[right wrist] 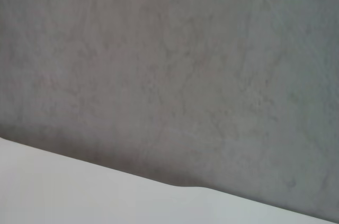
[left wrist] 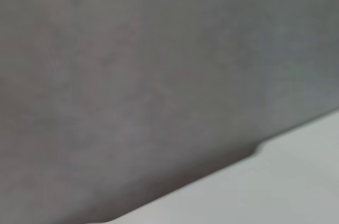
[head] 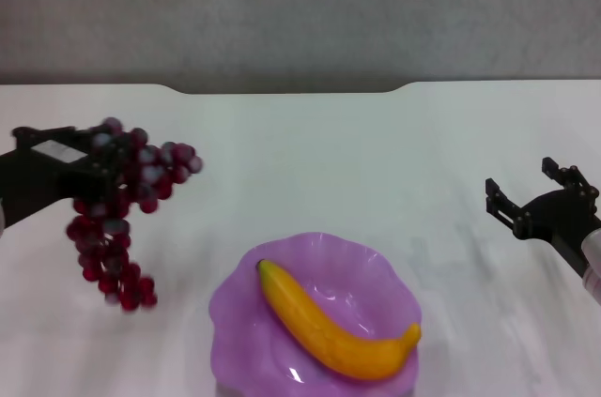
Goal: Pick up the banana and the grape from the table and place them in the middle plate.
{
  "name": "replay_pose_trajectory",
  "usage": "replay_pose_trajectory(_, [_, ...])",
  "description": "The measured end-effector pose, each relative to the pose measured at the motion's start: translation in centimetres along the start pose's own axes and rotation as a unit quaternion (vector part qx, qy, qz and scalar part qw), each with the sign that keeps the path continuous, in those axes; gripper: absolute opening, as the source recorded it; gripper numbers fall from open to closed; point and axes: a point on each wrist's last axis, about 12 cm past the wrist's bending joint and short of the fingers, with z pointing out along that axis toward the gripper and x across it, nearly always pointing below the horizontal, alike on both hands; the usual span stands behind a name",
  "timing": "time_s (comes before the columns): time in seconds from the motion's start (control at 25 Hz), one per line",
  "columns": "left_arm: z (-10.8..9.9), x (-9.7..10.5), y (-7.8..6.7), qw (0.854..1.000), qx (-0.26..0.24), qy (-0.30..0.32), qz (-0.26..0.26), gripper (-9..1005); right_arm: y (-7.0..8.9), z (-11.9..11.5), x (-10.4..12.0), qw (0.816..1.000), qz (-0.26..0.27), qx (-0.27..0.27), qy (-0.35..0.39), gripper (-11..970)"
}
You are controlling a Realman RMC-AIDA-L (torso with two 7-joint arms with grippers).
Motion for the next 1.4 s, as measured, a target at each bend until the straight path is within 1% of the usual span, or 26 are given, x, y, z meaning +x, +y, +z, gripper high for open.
replay_pose_trajectory(0.2, [-1.3,-2.6,-1.0,0.997,0.064,0.017,0.025,187,0.0,0.0,0.0,1.000,0.000,0.000,0.001,877])
replay_pose_trajectory(0.24, [-1.6,-3.4,-1.4,0.996,0.081,0.020,0.034,187,0.0,0.0,0.0,1.000,0.000,0.000,0.001,877])
replay_pose_trajectory(0.36, [-2.3,-4.8,-2.6,0.991,0.118,0.029,0.052,186,0.0,0.0,0.0,1.000,0.000,0.000,0.000,877])
replay_pose_trajectory(0.48, [-2.5,-6.0,-4.1,0.983,0.169,0.038,0.063,186,-0.2,-0.1,0.2,1.000,0.002,0.005,0.003,878])
replay_pose_trajectory(0.6, [-2.3,-6.2,-5.2,0.973,0.209,0.061,0.071,186,-0.3,-0.1,0.2,1.000,0.002,0.006,0.004,878])
replay_pose_trajectory(0.68, [-1.9,-6.1,-5.9,0.969,0.223,0.073,0.080,186,-0.2,0.0,0.1,1.000,0.002,0.004,0.002,878])
replay_pose_trajectory(0.72, [-1.4,-6.0,-6.5,0.966,0.229,0.082,0.086,185,-0.1,0.1,0.0,1.000,0.002,0.003,0.001,878])
replay_pose_trajectory(0.76, [-0.9,-5.9,-7.1,0.964,0.233,0.091,0.092,185,-0.2,0.0,0.0,1.000,0.002,0.005,0.002,878])
replay_pose_trajectory(0.84, [-0.2,-5.8,-7.7,0.962,0.234,0.098,0.097,185,-0.2,0.0,0.1,1.000,0.002,0.006,0.002,878])
replay_pose_trajectory(0.88, [0.3,-5.8,-8.4,0.961,0.236,0.102,0.102,185,-0.3,0.0,0.1,1.000,0.003,0.006,0.003,878])
replay_pose_trajectory(0.92, [0.5,-5.7,-8.6,0.961,0.236,0.102,0.104,185,-0.3,0.0,0.1,1.000,0.003,0.007,0.003,878])
replay_pose_trajectory(0.96, [0.9,-5.6,-9.2,0.960,0.235,0.102,0.109,185,-0.2,0.0,0.0,1.000,0.003,0.006,0.002,878])
replay_pose_trajectory(1.08, [1.8,-5.4,-10.4,0.959,0.235,0.105,0.121,185,-0.2,0.1,0.0,1.000,0.003,0.005,0.001,878])
replay_pose_trajectory(1.2, [2.9,-4.6,-11.2,0.958,0.225,0.119,0.133,184,-0.1,0.1,0.0,1.000,0.002,0.005,0.001,878])
replay_pose_trajectory(1.24, [3.7,-3.9,-11.7,0.958,0.210,0.134,0.142,184,-0.1,0.1,-0.1,1.000,0.002,0.004,-0.001,878])
replay_pose_trajectory(1.28, [3.7,-3.9,-11.7,0.958,0.210,0.134,0.142,184,-0.1,0.1,-0.1,1.000,0.002,0.004,-0.001,878])
replay_pose_trajectory(1.4, [5.1,-3.2,-12.1,0.959,0.184,0.156,0.150,184,-0.1,0.0,0.0,1.000,0.004,0.005,-0.002,878])
